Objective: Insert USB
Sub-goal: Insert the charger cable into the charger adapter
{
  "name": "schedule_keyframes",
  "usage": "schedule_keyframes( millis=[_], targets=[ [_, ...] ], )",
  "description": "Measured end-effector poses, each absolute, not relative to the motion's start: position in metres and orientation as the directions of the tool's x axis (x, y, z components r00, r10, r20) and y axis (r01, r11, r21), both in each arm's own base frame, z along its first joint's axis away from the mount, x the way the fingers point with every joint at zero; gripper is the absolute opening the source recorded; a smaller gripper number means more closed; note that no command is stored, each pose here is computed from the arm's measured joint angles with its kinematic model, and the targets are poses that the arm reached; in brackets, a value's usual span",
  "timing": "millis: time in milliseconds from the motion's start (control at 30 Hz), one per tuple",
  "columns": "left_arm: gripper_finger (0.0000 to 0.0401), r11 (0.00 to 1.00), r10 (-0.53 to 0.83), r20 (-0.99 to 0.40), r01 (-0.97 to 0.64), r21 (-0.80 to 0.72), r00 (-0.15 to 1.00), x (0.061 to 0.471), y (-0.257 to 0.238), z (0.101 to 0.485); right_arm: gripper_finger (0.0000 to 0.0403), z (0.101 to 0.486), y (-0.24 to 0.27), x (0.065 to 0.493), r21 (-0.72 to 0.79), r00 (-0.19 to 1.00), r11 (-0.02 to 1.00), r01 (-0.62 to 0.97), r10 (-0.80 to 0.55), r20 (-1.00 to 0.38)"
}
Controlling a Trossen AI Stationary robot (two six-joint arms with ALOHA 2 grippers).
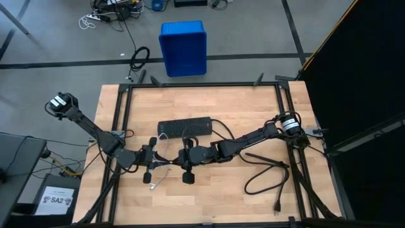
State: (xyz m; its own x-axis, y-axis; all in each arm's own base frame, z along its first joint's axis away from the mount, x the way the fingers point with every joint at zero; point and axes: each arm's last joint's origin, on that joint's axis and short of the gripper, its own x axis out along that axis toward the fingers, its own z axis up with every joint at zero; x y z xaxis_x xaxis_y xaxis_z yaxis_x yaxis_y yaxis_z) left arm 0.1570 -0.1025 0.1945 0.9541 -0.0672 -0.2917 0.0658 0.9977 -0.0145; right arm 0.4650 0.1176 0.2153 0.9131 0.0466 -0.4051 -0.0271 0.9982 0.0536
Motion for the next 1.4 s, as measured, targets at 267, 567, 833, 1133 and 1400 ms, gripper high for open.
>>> schedule_keyframes(
  millis=[267, 567, 833, 1133, 1400],
  targets=[
    [0.0000, 0.997, -0.067, -0.288, 0.071, 0.003, 0.955, 0.157, -0.103, 0.195, 0.0011, 0.214, 0.118, 0.465, 0.072, 0.909, 0.997, -0.024, 0.052, -0.415],
    [0.0000, 0.998, -0.068, -0.274, 0.069, -0.003, 0.959, 0.158, -0.103, 0.196, 0.0074, 0.213, 0.117, 0.464, 0.107, 0.902, 0.994, -0.009, 0.054, -0.429],
    [0.0000, 0.998, -0.068, -0.273, 0.069, -0.003, 0.960, 0.158, -0.103, 0.196, 0.0051, 0.213, 0.117, 0.464, 0.096, 0.903, 0.995, -0.002, 0.043, -0.428],
    [0.0000, 0.998, -0.067, -0.272, 0.068, -0.004, 0.960, 0.158, -0.103, 0.196, 0.0003, 0.213, 0.116, 0.464, 0.057, 0.903, 0.998, 0.009, 0.016, -0.429],
    [0.0036, 0.999, -0.041, -0.182, 0.037, -0.025, 0.982, 0.156, -0.101, 0.209, 0.0001, 0.222, 0.125, 0.466, 0.034, 0.945, 0.999, 0.027, -0.015, -0.326]
  ],
)
